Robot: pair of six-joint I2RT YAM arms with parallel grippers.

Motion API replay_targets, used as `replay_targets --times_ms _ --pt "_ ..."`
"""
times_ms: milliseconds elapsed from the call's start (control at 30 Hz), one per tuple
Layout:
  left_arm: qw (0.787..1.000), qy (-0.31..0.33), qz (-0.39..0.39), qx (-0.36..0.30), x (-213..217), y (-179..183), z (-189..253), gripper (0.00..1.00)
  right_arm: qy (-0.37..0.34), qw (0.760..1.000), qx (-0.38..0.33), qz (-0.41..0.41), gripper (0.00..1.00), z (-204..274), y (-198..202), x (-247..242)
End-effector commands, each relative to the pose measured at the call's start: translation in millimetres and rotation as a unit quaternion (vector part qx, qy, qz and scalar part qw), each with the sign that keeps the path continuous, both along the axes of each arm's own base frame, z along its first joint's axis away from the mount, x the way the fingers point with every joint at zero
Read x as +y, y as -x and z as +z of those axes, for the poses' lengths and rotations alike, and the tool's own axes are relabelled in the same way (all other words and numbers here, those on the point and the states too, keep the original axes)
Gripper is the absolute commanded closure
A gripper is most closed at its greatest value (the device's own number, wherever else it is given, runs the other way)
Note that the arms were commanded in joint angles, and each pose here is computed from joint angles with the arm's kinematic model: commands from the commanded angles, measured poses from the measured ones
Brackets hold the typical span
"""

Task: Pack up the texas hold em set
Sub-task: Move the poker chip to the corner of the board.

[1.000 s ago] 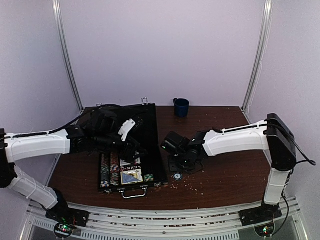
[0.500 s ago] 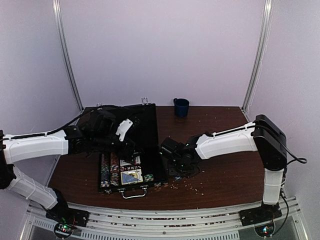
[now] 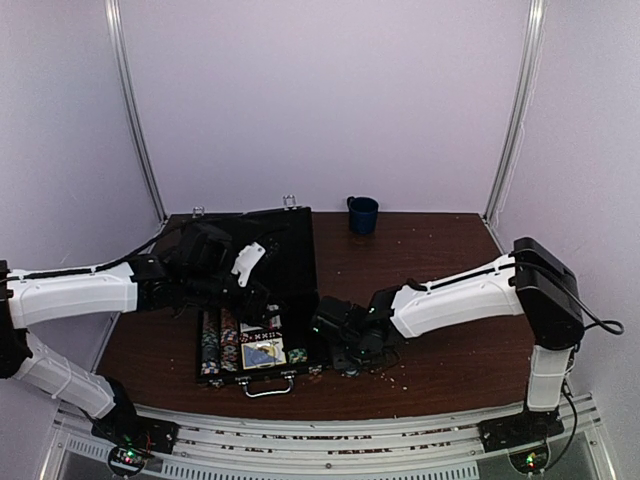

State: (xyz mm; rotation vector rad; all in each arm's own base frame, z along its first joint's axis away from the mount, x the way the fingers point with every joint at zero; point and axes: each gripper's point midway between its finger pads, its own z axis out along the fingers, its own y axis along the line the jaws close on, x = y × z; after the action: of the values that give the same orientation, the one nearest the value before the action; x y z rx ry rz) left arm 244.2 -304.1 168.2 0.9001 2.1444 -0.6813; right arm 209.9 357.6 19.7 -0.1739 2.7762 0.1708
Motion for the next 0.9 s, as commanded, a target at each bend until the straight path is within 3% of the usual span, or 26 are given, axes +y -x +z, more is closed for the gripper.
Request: replay_targets --times_ms 0,500,867 --pt "1.0 0.013 0.001 -0.006 -0.4 1.8 4.9 0.33 0.01 0.998 0.065 -0.002 0.73 -19.8 52.3 -8.2" --pt "1.0 0.013 -0.004 0.006 1.2 7.4 -3.5 0.33 -0.009 0.995 0.1 0.028 0.74 -20.9 109.5 15.3" --pt "1.0 0.014 -0.001 0.016 4.8 12.1 -9.7 0.33 -0.013 0.993 0.11 0.038 0.74 -18.8 124.9 18.3"
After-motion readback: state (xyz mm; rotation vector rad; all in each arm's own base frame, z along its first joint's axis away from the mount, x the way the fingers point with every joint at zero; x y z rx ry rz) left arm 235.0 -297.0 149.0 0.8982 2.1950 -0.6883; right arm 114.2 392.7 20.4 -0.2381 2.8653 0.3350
